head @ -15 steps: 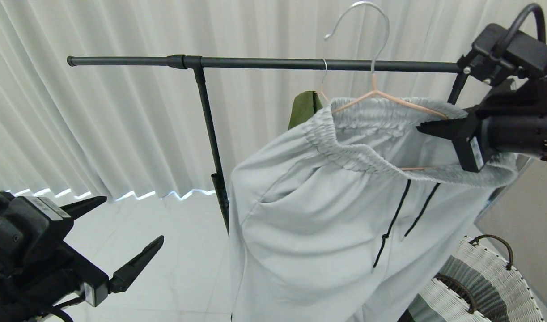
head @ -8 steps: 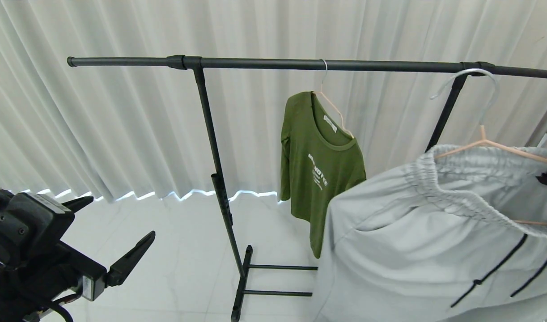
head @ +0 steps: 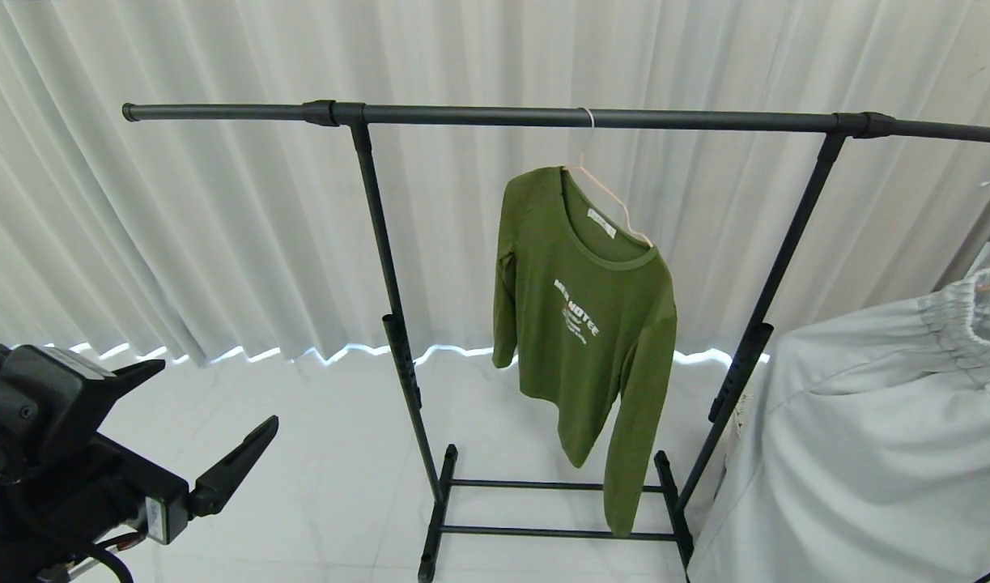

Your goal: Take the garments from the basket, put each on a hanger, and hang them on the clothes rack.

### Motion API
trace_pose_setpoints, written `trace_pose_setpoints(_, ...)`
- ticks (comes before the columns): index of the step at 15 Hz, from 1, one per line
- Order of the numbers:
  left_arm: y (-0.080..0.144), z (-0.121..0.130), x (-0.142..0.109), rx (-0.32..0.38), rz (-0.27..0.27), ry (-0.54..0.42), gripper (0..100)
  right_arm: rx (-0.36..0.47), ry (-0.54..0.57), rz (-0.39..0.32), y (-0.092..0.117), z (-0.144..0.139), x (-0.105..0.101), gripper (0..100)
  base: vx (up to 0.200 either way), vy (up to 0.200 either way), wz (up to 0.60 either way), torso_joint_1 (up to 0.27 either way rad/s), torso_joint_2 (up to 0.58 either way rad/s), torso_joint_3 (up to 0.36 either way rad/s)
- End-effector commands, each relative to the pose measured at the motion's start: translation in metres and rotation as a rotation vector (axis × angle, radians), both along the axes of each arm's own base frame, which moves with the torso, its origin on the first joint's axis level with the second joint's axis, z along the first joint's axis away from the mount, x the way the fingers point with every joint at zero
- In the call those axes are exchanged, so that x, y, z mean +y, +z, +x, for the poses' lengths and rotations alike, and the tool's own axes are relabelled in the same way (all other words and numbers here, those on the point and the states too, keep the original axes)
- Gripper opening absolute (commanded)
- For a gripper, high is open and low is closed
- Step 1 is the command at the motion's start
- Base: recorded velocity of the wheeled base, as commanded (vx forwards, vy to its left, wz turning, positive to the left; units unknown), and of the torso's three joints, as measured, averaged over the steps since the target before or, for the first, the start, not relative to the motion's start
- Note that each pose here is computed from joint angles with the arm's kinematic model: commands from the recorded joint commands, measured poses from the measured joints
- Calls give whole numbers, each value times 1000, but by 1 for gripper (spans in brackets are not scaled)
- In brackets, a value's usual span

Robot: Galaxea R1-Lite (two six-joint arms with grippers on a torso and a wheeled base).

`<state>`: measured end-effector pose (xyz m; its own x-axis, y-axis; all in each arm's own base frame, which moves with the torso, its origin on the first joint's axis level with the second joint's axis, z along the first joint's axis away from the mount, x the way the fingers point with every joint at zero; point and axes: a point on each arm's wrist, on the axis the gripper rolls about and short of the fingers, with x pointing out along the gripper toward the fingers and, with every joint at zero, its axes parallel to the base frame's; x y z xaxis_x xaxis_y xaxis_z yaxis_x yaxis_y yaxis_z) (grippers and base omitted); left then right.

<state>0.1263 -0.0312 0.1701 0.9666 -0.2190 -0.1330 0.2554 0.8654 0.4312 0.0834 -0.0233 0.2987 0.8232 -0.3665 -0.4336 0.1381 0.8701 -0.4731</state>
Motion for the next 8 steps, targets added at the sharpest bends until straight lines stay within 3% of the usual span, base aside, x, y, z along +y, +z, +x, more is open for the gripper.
trace_pose_setpoints(1,0,0,0,-1,-2,1,100,-9,-105,10,1,6,-11,0,0,0,0,0,0,0)
trace_pose_setpoints(4,0,-1,0,-5,0,-1,100,-68,-161,121,3,17,-14,0,0,0,0,0,0,0)
trace_pose_setpoints(8,2,-2,0,-16,2,-2,100,-80,-166,129,5,17,-14,0,0,0,0,0,0,0)
